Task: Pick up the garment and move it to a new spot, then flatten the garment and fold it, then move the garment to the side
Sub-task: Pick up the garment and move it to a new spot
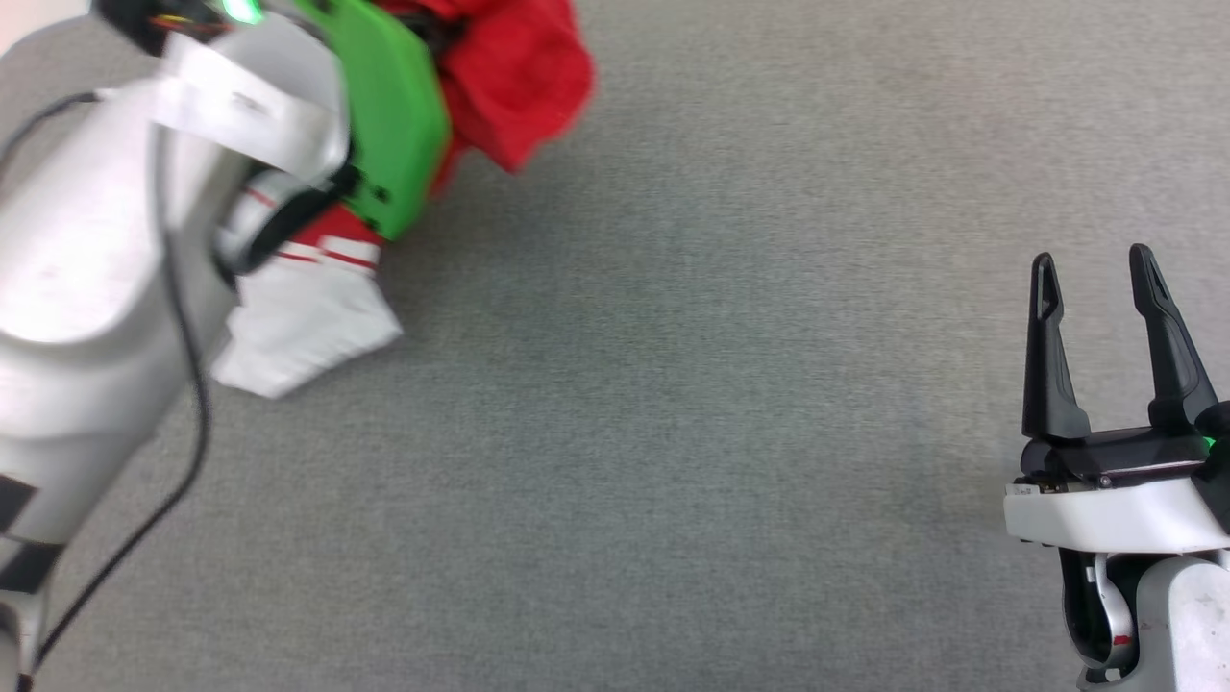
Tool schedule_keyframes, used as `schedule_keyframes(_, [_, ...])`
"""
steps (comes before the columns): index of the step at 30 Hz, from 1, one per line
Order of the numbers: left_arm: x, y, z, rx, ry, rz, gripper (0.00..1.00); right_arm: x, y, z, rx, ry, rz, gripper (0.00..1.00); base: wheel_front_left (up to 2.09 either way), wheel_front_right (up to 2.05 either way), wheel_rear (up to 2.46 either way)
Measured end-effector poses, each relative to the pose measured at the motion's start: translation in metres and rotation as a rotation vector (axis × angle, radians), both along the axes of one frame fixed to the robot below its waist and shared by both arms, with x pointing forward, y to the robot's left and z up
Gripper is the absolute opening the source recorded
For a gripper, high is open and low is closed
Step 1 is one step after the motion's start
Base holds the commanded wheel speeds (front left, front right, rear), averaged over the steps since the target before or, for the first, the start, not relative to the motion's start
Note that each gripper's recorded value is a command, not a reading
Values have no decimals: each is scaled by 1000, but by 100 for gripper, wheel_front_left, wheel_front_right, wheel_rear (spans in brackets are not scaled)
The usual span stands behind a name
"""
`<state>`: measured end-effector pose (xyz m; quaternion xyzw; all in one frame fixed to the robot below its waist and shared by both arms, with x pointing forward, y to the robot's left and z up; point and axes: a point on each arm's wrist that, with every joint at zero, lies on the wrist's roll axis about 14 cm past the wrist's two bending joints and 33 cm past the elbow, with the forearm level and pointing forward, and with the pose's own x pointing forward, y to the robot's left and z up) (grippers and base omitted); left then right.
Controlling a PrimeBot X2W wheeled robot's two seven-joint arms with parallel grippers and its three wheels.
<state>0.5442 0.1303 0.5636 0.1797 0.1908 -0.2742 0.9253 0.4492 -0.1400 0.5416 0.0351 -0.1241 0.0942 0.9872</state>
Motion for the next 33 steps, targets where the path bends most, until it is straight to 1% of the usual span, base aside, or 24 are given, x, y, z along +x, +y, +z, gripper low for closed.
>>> schedule_keyframes(3, [-14, -57, -8, 8, 3, -159, 0, -6, -13, 5, -6, -9, -39, 100, 0, 0, 0])
schedule_keyframes(5, [-26, -92, -13, -10, 10, -257, 0, -10, -21, 8, -6, -12, -61, 100, 0, 0, 0])
schedule_keyframes(7, [-44, -132, -19, -32, 20, -372, 0, -14, -30, 10, -10, -14, -86, 100, 0, 0, 0])
schedule_keyframes(10, [-74, -182, -25, -59, 27, -526, 0, -20, -42, 14, -4, -18, -122, 100, 0, 0, 0])
schedule_keyframes(13, [-100, -220, -24, -110, 30, -639, 0, -25, -55, 15, -1, -20, -157, 100, 0, 0, 0])
schedule_keyframes(15, [-114, -237, -23, -135, 35, -689, 0, -28, -60, 15, -3, -15, -174, 100, 0, 0, 0])
schedule_keyframes(16, [-121, -244, -25, -143, 47, -709, 0, -29, -63, 14, -1, -12, -181, 100, 0, 0, 0])
schedule_keyframes(17, [-131, -249, -33, -120, 68, -729, 0, -29, -64, 13, 0, -9, -185, 100, 0, 0, 0])
schedule_keyframes(19, [-152, -252, -59, -101, 153, -744, 0, -29, -66, 10, 2, -2, -191, 100, 0, 0, 0])
schedule_keyframes(22, [-187, -246, -107, -38, 291, -752, 0, -29, -68, 7, 3, 8, -196, 100, 0, 0, 0])
schedule_keyframes(23, [-201, -243, -121, -30, 351, -753, 0, -29, -69, 6, 2, 12, -197, 100, 0, 0, 0])
schedule_keyframes(26, [-232, -237, -150, -4, 465, -756, 0, -27, -69, 2, 1, 21, -198, 100, 0, 0, 0])
schedule_keyframes(29, [-246, -235, -164, -8, 524, -751, 0, -25, -69, -1, 0, 28, -197, 100, 0, 0, 0])
schedule_keyframes(31, [-246, -234, -167, -7, 525, -743, 0, -24, -68, -2, 1, 32, -194, 100, 0, 0, 0])
schedule_keyframes(32, [-244, -235, -168, -12, 513, -737, 47, -24, -67, -3, 2, 34, -191, 100, 0, 0, 0])
schedule_keyframes(33, [-241, -236, -166, -27, 489, -733, 100, -25, -66, -3, 3, 34, -190, 100, 0, 0, 0])
